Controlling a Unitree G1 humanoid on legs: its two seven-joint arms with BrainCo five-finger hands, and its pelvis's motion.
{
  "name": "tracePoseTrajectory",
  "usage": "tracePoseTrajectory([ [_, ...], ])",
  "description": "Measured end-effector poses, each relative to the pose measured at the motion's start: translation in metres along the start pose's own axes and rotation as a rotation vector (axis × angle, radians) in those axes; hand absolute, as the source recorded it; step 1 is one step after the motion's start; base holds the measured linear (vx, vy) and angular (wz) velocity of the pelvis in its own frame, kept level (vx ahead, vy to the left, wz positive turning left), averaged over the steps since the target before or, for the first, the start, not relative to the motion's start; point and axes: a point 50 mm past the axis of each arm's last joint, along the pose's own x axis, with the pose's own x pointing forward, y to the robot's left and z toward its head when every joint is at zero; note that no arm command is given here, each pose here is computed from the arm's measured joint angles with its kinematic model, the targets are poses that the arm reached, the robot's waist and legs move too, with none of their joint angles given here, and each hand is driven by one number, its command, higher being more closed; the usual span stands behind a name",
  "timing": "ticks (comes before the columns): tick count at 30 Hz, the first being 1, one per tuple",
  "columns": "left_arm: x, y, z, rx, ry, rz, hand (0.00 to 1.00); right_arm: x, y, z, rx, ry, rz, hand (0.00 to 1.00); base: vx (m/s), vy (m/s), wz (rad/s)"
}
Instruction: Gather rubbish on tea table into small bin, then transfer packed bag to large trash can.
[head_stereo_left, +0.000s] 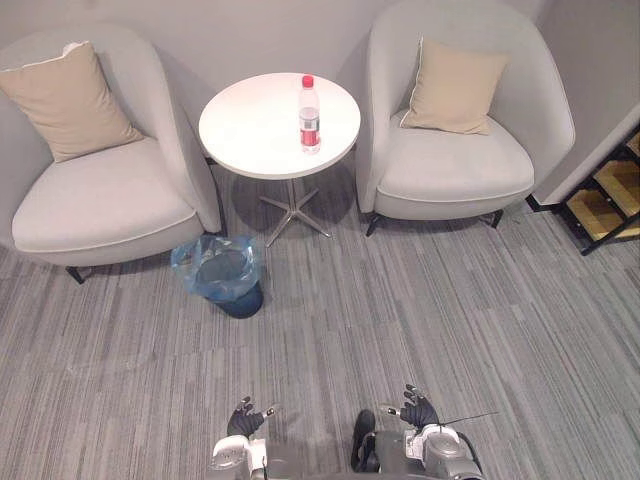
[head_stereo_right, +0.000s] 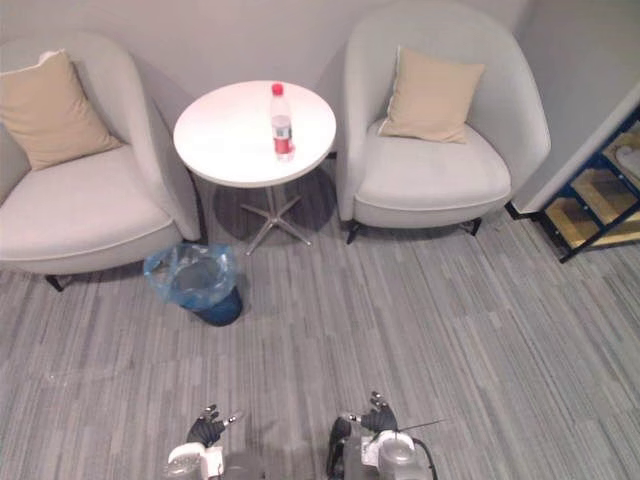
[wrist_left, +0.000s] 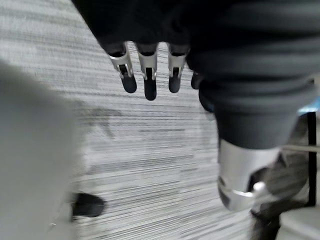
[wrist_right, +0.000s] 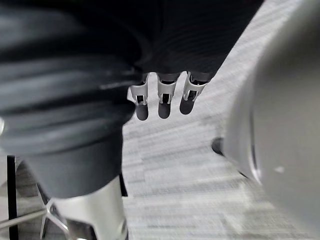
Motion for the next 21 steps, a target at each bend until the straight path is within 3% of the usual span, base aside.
tracePoseTrajectory([
  [6,0.001,-0.009,0.009,0.058,-0.037,-0.045,0.00,0.001,-0.011,0.001,0.021,0.001,-0.039,0.00,0.36,0.031,0.00],
  [13,0.002,-0.004,0.009,0.071,-0.033,-0.042,0.00,0.002,0.002,0.000,0.010,0.015,0.001,0.00,0.40,0.152,-0.18],
  [21,0.002,0.003,0.000,0.113,0.009,-0.039,0.00,-0.001,0.007,-0.003,0.026,0.009,0.028,0.00,0.41,0.045,0.51],
])
